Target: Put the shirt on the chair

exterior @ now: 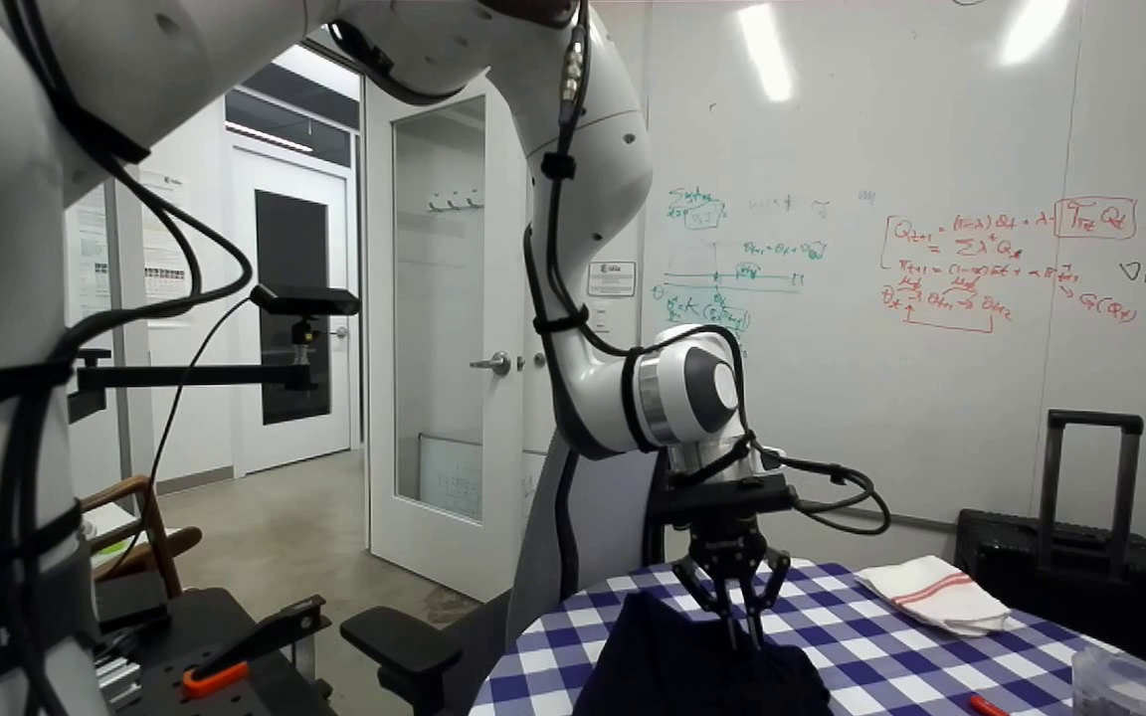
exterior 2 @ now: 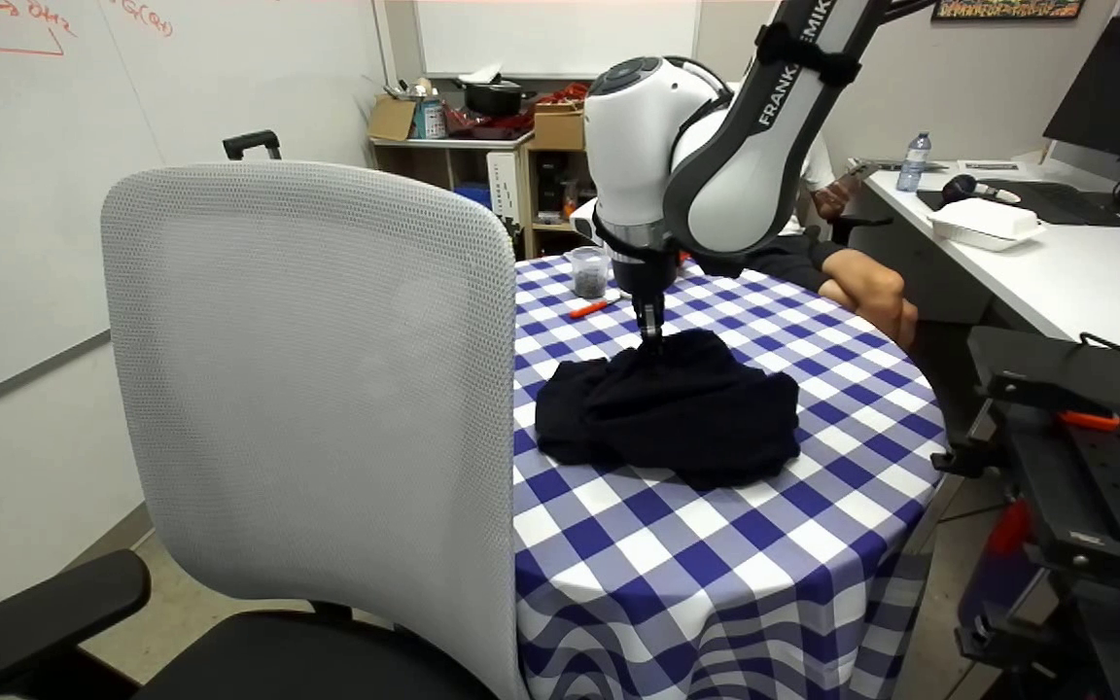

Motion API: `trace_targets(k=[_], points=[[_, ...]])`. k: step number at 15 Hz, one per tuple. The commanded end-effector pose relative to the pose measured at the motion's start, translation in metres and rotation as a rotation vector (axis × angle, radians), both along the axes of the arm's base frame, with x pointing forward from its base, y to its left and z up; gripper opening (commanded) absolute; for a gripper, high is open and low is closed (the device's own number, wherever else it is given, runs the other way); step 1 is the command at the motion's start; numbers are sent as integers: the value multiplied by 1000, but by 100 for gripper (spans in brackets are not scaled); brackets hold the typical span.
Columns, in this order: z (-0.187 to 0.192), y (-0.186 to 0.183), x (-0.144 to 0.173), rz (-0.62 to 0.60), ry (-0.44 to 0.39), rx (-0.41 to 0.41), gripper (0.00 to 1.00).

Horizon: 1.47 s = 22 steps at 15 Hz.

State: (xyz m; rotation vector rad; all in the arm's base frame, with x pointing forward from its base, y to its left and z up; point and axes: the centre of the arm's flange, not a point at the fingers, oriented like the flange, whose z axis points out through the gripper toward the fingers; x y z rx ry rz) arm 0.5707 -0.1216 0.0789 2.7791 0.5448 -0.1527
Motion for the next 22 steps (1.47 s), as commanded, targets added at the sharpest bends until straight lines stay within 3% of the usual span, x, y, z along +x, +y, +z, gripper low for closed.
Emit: trace_targets(k=[1,6,10,17,22], points=[[11,12,14,-46,-31,-14,2],[40,25,39,-180,-122,14,7],[75,27,68,-353,-250,17,6],[187,20,133,-573,-557,50,6],[261,17,161,-685,-700,50,6]])
